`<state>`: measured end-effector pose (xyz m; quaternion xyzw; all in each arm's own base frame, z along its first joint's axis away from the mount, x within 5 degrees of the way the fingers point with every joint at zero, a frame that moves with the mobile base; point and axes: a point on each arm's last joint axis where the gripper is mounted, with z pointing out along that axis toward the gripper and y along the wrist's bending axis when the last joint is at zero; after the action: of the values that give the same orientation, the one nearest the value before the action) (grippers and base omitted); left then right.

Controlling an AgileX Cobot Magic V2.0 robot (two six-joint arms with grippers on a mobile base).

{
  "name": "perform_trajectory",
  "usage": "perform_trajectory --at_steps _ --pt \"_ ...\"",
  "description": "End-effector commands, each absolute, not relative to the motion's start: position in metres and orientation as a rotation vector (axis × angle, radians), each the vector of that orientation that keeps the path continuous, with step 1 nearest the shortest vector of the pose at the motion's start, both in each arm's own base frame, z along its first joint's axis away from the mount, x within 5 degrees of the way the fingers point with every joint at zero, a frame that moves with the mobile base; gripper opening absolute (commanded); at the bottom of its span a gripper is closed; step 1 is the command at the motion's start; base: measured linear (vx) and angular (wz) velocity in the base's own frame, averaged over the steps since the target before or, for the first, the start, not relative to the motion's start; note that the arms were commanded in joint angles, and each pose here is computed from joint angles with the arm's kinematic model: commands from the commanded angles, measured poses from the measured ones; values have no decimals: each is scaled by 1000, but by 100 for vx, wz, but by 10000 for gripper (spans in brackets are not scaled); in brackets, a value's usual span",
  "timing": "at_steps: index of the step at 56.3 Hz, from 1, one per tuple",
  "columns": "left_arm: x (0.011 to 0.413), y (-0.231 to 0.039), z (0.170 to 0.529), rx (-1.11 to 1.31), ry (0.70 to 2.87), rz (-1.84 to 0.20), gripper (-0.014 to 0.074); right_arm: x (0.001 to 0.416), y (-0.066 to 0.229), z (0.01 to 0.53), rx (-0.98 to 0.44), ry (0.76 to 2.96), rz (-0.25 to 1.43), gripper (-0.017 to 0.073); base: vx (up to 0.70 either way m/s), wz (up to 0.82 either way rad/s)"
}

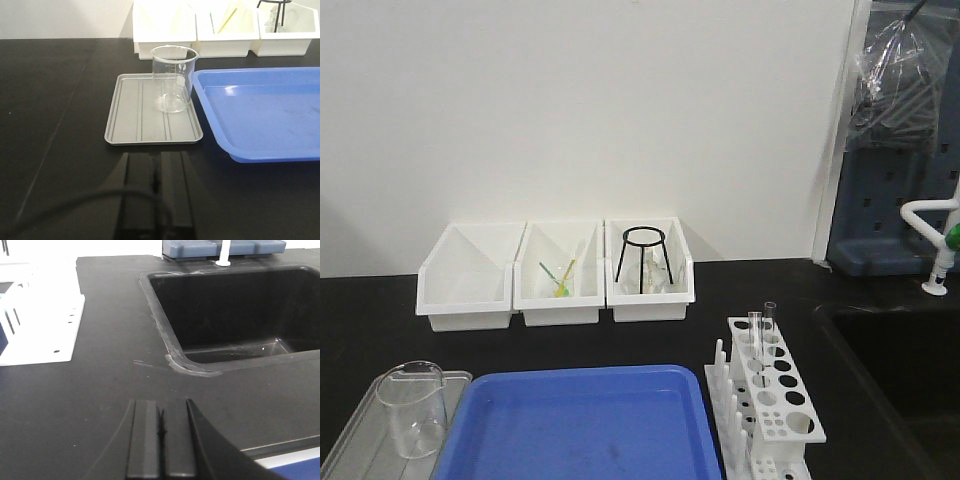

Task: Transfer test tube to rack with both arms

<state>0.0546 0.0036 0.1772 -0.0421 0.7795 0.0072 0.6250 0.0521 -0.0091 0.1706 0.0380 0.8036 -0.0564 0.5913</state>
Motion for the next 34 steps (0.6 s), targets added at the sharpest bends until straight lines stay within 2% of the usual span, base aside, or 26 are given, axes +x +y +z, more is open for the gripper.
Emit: perform_trajectory --at_steps 1,34 --pt "54 3 195 -101 1663 6 -7 54 -9 172 67 1806 -151 -8 0 0" --pt "54 3 195 -100 1661 6 -7 54 -9 172 67 1806 -151 -8 0 0"
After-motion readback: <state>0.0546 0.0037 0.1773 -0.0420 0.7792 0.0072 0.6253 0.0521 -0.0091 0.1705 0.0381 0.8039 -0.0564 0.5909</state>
